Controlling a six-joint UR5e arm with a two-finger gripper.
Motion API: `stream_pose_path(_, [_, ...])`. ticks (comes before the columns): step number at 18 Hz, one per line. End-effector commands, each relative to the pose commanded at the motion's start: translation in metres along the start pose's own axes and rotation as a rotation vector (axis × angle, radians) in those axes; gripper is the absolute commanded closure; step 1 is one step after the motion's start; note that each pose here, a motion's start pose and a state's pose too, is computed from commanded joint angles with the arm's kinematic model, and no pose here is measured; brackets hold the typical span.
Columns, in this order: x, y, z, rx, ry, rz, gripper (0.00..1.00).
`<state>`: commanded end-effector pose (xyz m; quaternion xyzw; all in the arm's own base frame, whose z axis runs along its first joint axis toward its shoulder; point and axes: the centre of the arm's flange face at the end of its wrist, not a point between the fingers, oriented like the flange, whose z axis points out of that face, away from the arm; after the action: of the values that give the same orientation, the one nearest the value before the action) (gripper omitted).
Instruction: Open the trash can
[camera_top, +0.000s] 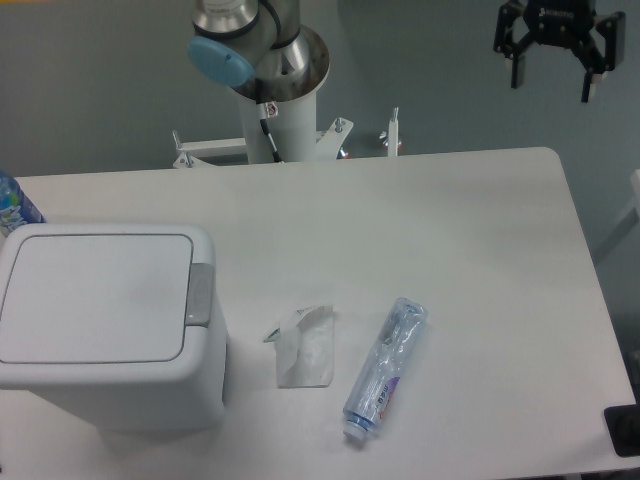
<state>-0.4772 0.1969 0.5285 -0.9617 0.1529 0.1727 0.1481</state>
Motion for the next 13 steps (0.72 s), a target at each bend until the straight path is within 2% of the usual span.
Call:
stream_pose_path(6, [0.000, -0.005, -0.005, 0.001, -0.009, -0.025, 0.00])
stream_pose_path(9, [-0.006, -0.012, -0.010, 0.003, -0.036, -0.152, 0.00])
stream_pose_path(13, [-0.014, -0.057, 0.001, 0.039, -0.098, -0.272, 0.00])
